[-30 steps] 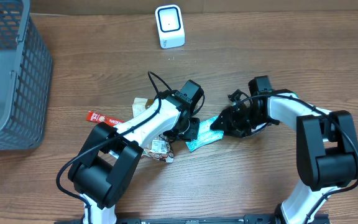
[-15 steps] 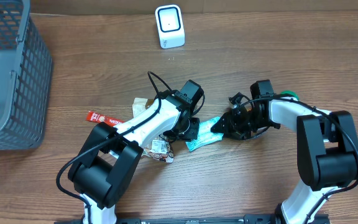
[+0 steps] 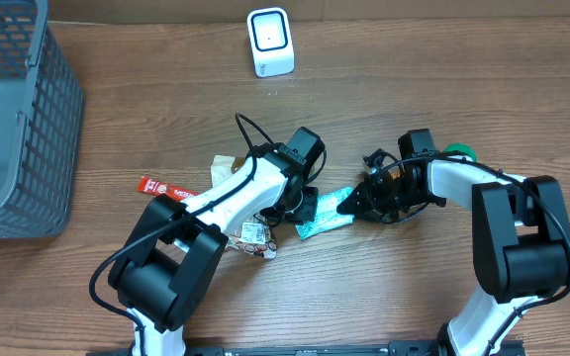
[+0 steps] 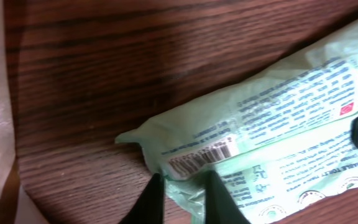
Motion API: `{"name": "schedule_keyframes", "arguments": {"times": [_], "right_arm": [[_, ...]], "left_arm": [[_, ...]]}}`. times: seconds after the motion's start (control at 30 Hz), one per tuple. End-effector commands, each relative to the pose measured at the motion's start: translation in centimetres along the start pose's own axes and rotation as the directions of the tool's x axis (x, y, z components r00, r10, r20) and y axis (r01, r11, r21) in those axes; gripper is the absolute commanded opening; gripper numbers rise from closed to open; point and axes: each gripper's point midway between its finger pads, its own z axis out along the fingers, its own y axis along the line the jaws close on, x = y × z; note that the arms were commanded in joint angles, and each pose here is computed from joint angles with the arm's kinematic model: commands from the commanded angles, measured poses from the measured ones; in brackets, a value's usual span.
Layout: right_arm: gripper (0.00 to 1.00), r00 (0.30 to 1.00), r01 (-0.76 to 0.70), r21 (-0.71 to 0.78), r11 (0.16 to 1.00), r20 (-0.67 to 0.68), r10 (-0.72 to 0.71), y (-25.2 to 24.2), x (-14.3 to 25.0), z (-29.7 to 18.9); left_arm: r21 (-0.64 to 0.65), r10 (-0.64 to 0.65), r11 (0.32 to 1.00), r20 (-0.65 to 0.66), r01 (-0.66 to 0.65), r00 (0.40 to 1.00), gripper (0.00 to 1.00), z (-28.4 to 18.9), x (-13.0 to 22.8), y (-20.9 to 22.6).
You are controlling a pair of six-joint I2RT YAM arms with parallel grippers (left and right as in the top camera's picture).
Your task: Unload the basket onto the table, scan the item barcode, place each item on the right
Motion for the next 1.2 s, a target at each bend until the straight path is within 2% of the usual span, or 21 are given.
{"name": "schedule_keyframes", "arguments": {"times": [0.0, 0.27, 0.4, 0.47, 0.7, 0.87, 1.17], "right_arm": [[0.16, 1.0, -0.008, 0.029, 1.0, -0.007, 0.008, -1.1, 0.3, 0.5], [0.17, 1.0, -0.003, 0.036, 0.999, -0.001, 0.003, -1.2, 0.1, 0.5], [0.17, 1.0, -0.001, 0.036, 0.999, 0.0, 0.001, -1.2, 0.1, 0.5], [0.17, 1.0, -0.001, 0.035, 0.999, 0.0, 0.001, -1.2, 0.1, 0.5], [0.21, 1.0, 0.0, 0.036, 0.999, 0.001, 0.0, -1.2, 0.1, 0.5], [0.21, 1.0, 0.0, 0.039, 0.999, 0.002, 0.0, -1.2, 0.1, 0.5], [0.21, 1.0, 0.002, 0.039, 0.999, 0.003, -0.002, -1.2, 0.0, 0.5]], "left_arm": [[-0.063, -0.013, 0.998, 0.01, 0.014, 1.0, 0.05, 0.4, 0.1, 1.2], [-0.058, 0.01, 0.998, 0.033, -0.008, 0.999, 0.08, -0.2, -0.8, 0.7], [-0.062, 0.055, 0.997, 0.032, -0.053, 0.998, 0.16, -0.4, -0.9, 0.7], [-0.081, 0.055, 0.995, 0.037, -0.052, 0.998, 0.17, -0.5, -1.0, 1.0], [-0.179, 0.053, 0.983, 0.084, -0.038, 0.995, 0.17, -0.9, -2.1, 2.8], [-0.176, 0.04, 0.984, 0.101, -0.021, 0.994, 0.15, -2.0, -3.1, 3.2], [-0.202, 0.03, 0.979, 0.171, 0.005, 0.985, 0.14, -6.9, -6.6, 3.5]]}}
